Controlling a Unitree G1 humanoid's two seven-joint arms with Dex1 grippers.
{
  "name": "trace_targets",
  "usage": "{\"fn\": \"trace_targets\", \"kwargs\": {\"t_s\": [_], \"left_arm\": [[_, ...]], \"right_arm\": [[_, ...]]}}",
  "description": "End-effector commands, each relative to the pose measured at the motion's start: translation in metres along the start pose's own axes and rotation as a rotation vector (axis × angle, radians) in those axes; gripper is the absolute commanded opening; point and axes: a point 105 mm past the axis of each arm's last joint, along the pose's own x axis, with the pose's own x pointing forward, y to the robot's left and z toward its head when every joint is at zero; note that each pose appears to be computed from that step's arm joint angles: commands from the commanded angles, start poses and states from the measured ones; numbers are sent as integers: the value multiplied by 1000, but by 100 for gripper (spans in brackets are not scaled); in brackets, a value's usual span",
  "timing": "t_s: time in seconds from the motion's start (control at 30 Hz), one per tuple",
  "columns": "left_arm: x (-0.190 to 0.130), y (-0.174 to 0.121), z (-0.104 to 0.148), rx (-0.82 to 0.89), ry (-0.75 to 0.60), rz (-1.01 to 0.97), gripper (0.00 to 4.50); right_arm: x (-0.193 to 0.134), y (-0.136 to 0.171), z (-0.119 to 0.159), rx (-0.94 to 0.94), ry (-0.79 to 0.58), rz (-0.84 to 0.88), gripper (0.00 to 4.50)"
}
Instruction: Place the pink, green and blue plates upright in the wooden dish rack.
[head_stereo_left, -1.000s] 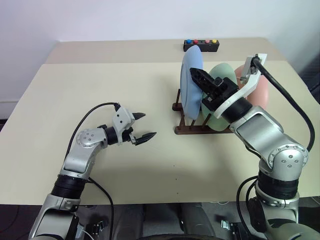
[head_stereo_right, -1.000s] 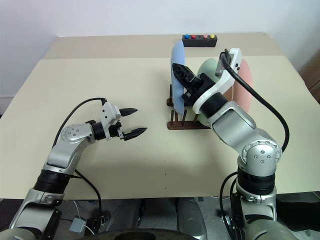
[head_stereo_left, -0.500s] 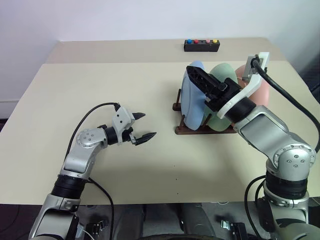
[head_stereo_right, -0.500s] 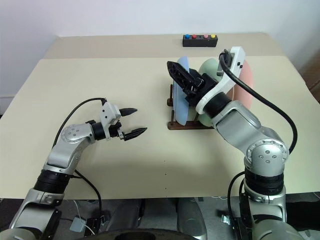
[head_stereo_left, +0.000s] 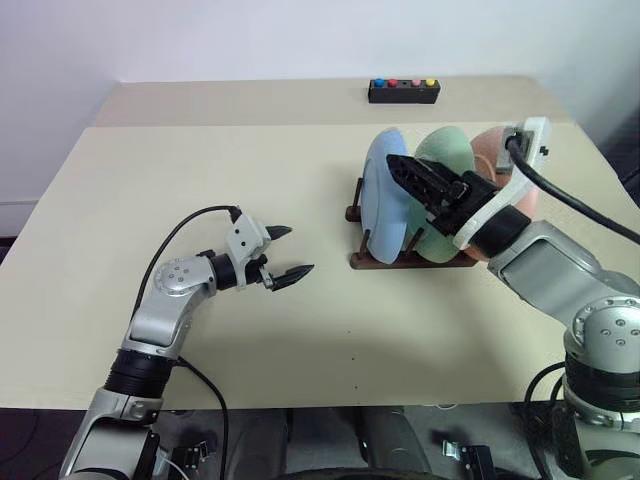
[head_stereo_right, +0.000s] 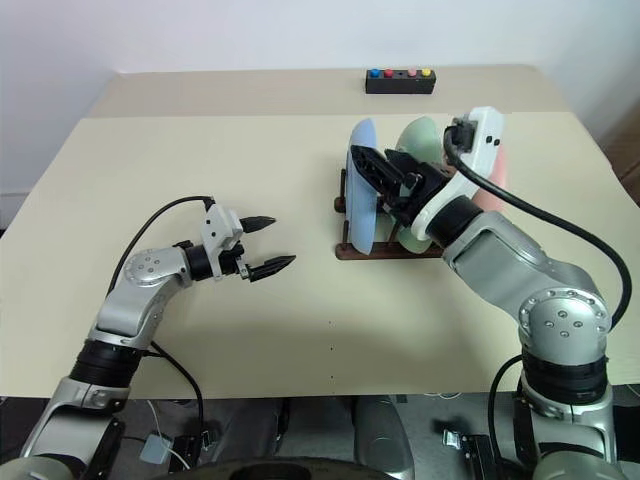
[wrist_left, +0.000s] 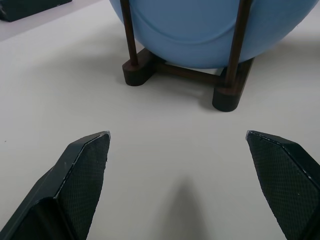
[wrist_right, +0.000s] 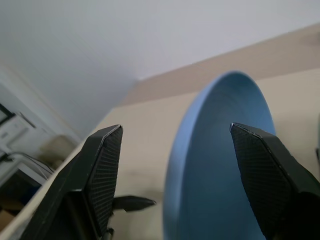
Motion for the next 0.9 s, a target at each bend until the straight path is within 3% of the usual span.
{"fn": "trace_targets", "kwargs": {"t_s": [0.03, 0.3, 0.5, 0.6, 0.73, 0.9], "left_arm": [[1, 1, 8, 19, -23, 0, 450], [-1, 2, 9, 27, -25, 4, 450], [-7, 15, 16, 53, -40, 56, 450], [-12, 26, 20, 57, -48, 102, 450], [-23, 46, 22, 77, -44, 192, 450], [-36, 54, 16, 75, -18, 225, 450]], "right_arm": [[-6, 11, 12, -71, -43, 41, 347], [-17, 20, 31, -228, -52, 91, 347], [-33, 25, 57, -471, -98, 134, 347], [-44, 13, 71, -542, -127, 104, 347], [-75, -28, 91, -590, -177, -4, 347], [-125, -70, 89, -572, -160, -89, 347]]}}
